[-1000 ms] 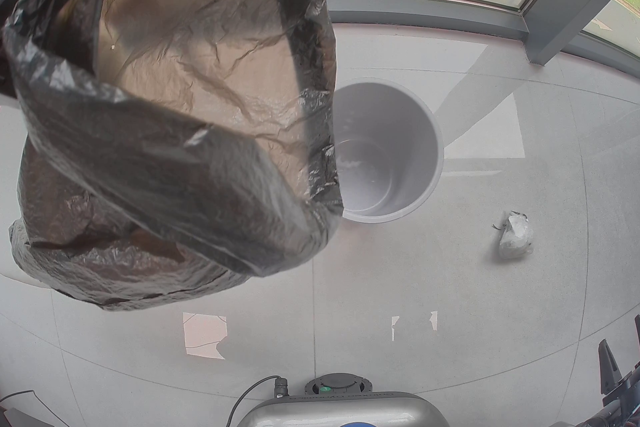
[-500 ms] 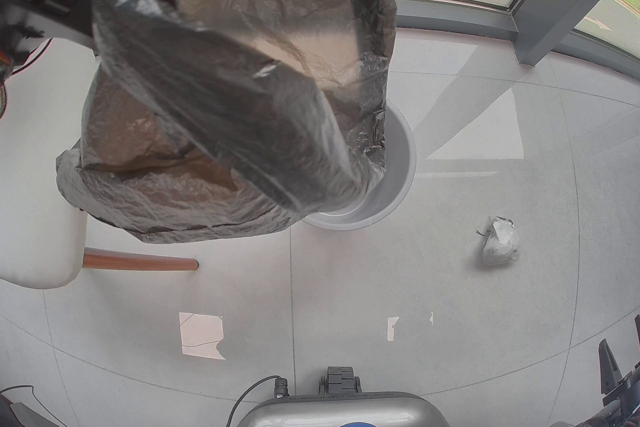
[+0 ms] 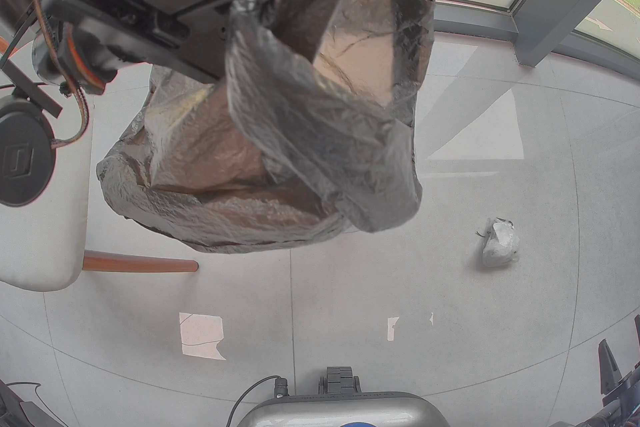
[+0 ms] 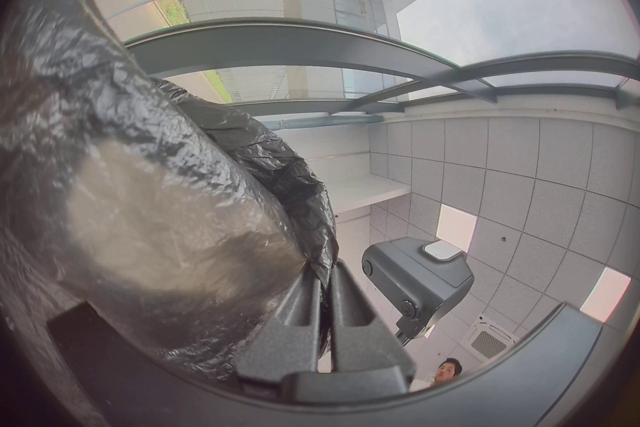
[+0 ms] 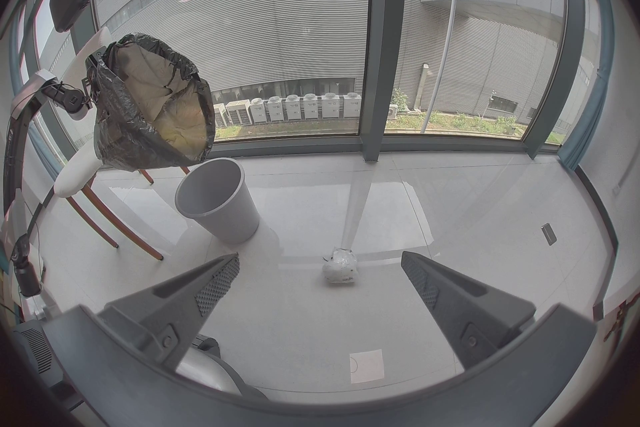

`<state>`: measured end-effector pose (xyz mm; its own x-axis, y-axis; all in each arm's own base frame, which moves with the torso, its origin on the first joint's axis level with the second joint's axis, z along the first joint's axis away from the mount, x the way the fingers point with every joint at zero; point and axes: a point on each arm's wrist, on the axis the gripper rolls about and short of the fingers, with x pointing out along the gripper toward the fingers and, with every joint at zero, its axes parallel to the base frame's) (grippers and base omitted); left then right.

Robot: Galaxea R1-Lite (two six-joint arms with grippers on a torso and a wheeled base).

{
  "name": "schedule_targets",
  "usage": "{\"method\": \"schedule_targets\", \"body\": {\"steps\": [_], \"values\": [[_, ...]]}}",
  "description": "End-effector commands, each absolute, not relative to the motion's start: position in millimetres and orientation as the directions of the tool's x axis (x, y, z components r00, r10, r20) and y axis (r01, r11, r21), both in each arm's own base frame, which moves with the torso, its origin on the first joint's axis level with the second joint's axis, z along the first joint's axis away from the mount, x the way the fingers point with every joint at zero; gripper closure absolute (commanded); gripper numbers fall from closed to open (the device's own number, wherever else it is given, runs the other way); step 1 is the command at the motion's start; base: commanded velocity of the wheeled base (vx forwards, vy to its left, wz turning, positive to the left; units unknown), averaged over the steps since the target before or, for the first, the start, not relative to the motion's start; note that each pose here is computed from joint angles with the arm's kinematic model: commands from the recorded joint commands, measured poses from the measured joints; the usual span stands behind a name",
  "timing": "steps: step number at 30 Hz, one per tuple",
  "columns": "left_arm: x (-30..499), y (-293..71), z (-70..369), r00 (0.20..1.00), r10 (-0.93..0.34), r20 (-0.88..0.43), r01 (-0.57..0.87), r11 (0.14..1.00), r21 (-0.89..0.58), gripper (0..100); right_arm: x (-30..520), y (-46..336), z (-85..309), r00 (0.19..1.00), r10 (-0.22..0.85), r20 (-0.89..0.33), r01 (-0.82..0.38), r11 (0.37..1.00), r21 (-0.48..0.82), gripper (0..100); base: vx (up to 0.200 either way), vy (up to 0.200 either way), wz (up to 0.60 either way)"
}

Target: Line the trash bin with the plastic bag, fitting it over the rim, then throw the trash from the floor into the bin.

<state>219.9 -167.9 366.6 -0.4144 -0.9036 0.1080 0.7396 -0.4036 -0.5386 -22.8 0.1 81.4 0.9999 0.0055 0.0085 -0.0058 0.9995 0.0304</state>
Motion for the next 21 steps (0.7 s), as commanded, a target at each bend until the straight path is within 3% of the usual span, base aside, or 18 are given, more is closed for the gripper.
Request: {"method": "schedule_targets", "body": {"steps": [1, 5, 13, 21], "values": [[224.5, -180.5, 356.4, -0.456, -0.884, 0.103, 0.745, -0.443, -0.500, 100, -22.5, 0.1, 76.4, 1.000, 0.006, 0.003, -0.006, 1.000, 0.031, 0, 0.000, 0.000, 0.00], [221.4, -178.7, 348.7, -0.444, -0.886, 0.133, 0.779, -0.455, -0.432, 100, -22.5, 0.2, 76.4, 1.000, 0.005, 0.003, -0.005, 1.000, 0.031, 0, 0.000, 0.000, 0.00], [202.7, -162.2, 366.2, -0.218, -0.898, 0.381, 0.834, -0.374, -0.404, 100, -22.5, 0.1, 76.5, 1.000, 0.006, 0.005, -0.006, 1.000, 0.031, 0, 0.000, 0.000, 0.00], [174.0, -138.1, 388.9, -0.106, -0.915, 0.390, 0.807, -0.309, -0.504, 100, -22.3, 0.1, 76.4, 1.000, 0.006, 0.002, -0.006, 1.000, 0.025, 0, 0.000, 0.000, 0.00]]}}
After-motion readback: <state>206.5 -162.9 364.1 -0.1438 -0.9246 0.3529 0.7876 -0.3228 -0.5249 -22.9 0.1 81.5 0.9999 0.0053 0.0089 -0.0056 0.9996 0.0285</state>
